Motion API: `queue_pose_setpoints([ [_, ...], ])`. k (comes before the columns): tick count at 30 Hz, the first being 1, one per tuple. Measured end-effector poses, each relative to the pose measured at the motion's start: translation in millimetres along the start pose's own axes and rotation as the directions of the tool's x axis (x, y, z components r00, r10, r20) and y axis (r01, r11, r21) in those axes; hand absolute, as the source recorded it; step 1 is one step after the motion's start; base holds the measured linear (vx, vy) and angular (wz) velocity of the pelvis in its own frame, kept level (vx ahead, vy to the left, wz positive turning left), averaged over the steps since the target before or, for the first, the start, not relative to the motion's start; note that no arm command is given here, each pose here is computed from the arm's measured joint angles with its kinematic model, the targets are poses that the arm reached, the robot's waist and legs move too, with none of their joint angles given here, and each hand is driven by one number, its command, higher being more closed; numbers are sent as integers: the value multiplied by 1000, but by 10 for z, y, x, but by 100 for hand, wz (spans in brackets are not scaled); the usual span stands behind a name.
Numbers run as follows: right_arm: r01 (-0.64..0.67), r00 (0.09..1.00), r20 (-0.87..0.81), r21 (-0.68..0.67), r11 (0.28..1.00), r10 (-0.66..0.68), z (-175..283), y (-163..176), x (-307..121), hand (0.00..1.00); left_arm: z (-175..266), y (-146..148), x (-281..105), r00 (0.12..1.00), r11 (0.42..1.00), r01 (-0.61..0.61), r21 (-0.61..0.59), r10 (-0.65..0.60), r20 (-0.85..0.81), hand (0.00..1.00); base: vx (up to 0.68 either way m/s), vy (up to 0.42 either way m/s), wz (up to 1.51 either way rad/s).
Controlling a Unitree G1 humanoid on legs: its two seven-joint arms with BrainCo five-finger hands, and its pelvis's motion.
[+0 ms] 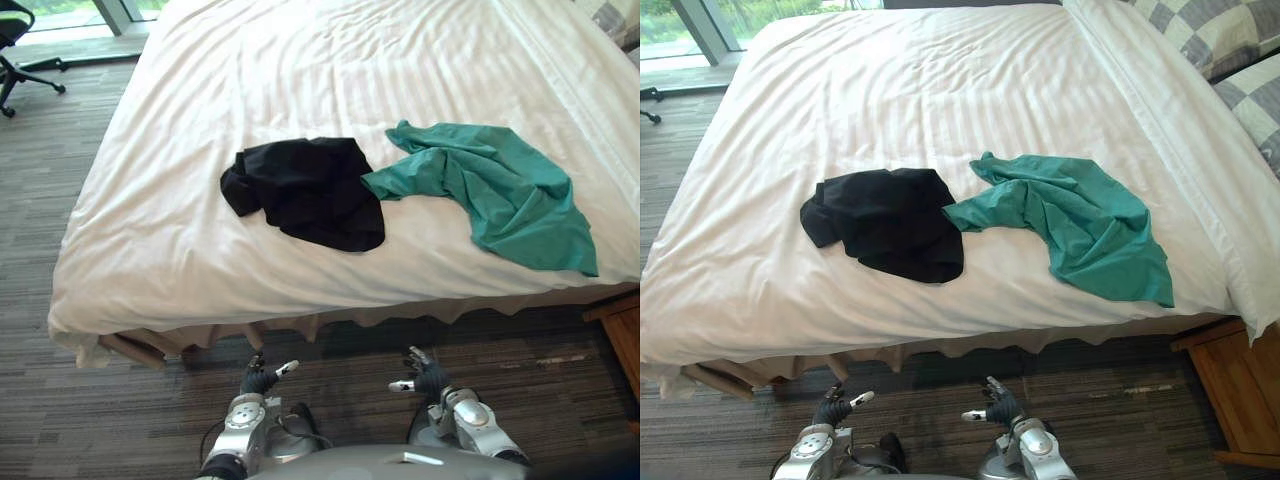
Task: Tidy the bed and pick cloth on bed and put in laundry
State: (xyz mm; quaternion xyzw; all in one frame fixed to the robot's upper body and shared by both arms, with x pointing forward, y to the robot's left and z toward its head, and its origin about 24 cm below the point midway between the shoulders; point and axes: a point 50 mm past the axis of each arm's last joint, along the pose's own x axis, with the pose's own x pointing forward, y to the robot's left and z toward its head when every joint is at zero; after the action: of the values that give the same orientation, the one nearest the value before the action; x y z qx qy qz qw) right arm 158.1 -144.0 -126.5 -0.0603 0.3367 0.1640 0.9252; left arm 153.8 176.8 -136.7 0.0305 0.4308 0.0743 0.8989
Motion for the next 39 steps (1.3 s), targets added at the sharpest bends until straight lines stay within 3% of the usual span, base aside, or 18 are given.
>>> queue_pose_setpoints([
  [4,13,1000,0,9,1000,-13,-13,10,-1,0,-151,-115,-31,996,998,60,17,-59,-64,0,-39,-84,23],
  [11,-5,1000,26,92,996,3,-46,33,-5,0,-197,-37,-44,999,997,18,-68,-20,-28,0,-8,-46,-32],
  [17,70,998,-21,224,972,-67,-127,-24,-34,0,-253,-25,-68,996,974,-89,-209,81,-45,0,-6,30,0],
  [20,185,983,-70,375,908,-171,-220,-139,-88,0,-336,81,-94,976,912,-213,-352,185,-112,0,3,14,6],
  [23,371,927,-171,561,740,-335,-444,-341,-258,0,-452,308,-138,926,796,-378,-473,313,-213,0,25,3,3],
  [26,541,817,-293,689,483,-497,-706,-527,-539,0,-574,582,-228,830,613,-556,-562,449,-332,0,13,-4,0],
  [28,576,772,-320,719,389,-550,-758,-592,-643,0,-548,694,-252,796,545,-597,-589,495,-348,0,-16,-4,-1],
  [29,589,726,-332,752,296,-602,-767,-657,-725,0,-564,804,-296,754,471,-642,-605,531,-386,0,-36,-9,-4],
  [30,591,707,-333,762,263,-625,-758,-690,-754,0,-558,844,-307,739,444,-655,-611,544,-398,0,-56,-12,-8],
  [32,595,606,-338,793,128,-721,-750,-869,-938,0,-557,993,-360,680,323,-697,-640,583,-445,0,-40,-5,1],
  [33,599,572,-339,794,99,-747,-751,-927,-1001,0,-560,1029,-374,666,287,-703,-650,588,-460,0,6,-6,19],
  [35,609,432,-332,793,-1,-839,-746,-1211,-1297,0,-572,1229,-457,605,132,-712,-690,613,-508,0,35,-4,11],
  [37,601,344,-273,799,-13,-898,-634,-1461,-1487,0,-577,1493,-583,546,44,-709,-704,665,-509,0,34,0,-6],
  [39,582,263,-173,813,13,-949,-445,-1710,-1694,0,-494,1773,-703,495,4,-693,-721,729,-472,0,51,-27,-2],
])
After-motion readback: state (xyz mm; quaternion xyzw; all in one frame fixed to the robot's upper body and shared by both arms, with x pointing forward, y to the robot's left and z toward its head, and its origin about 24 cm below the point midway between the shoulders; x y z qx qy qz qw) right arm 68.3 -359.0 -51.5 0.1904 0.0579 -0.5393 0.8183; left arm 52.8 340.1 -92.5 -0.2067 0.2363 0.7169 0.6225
